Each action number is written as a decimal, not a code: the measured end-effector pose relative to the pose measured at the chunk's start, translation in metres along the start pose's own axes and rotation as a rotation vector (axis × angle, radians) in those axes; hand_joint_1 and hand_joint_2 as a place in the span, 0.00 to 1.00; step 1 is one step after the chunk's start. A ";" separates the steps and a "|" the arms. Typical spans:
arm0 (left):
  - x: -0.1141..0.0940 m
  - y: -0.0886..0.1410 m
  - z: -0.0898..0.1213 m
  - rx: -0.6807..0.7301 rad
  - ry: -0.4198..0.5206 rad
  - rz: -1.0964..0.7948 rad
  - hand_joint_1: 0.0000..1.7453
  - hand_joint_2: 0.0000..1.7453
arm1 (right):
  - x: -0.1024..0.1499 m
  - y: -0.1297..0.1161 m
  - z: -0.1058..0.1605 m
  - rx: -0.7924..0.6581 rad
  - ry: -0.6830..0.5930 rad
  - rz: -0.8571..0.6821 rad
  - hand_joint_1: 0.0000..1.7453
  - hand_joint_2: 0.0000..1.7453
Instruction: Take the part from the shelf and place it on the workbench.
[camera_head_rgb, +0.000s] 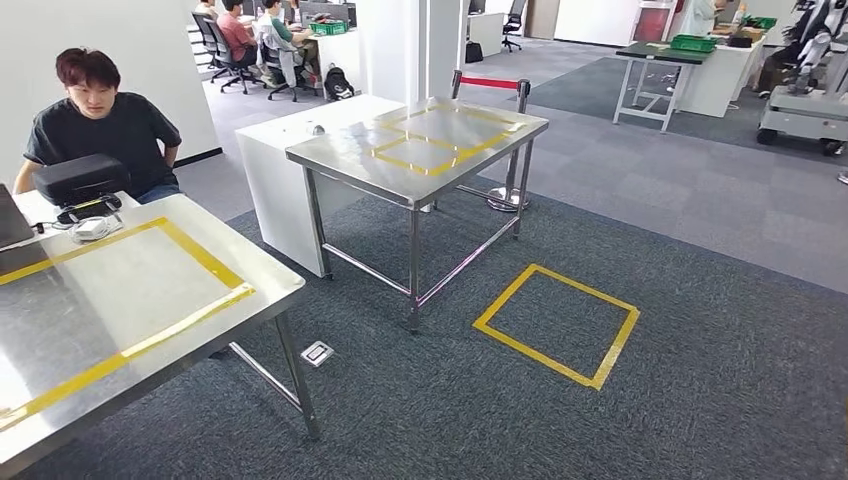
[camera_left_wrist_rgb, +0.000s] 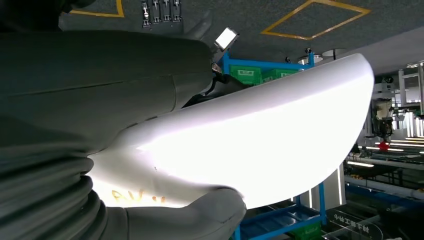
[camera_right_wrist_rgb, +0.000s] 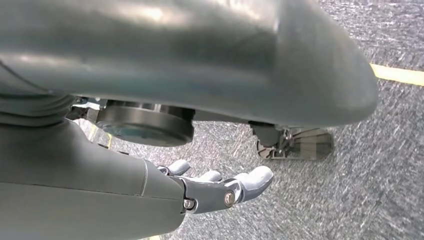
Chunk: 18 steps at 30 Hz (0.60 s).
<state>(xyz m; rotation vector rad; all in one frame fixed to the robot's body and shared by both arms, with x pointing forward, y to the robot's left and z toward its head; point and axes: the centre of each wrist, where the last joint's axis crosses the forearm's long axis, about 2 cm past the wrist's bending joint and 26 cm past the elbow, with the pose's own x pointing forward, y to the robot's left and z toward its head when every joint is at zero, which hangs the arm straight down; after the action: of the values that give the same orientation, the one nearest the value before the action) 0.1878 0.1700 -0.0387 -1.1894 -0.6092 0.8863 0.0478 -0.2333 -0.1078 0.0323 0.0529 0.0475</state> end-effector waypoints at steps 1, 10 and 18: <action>0.000 0.000 0.000 -0.001 0.000 0.000 1.00 1.00 | 0.001 0.000 0.000 0.000 -0.001 -0.001 0.00 0.00; -0.001 -0.004 -0.005 -0.010 0.010 0.004 1.00 1.00 | -0.002 -0.001 0.000 -0.006 0.006 -0.030 0.00 0.00; 0.000 -0.004 -0.006 -0.013 0.018 0.005 1.00 1.00 | -0.001 -0.001 0.000 -0.001 0.005 -0.038 0.00 0.00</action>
<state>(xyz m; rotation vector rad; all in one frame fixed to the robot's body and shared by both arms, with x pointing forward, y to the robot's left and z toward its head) 0.1934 0.1662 -0.0365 -1.2099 -0.5986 0.8755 0.0468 -0.2341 -0.1080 0.0299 0.0583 0.0094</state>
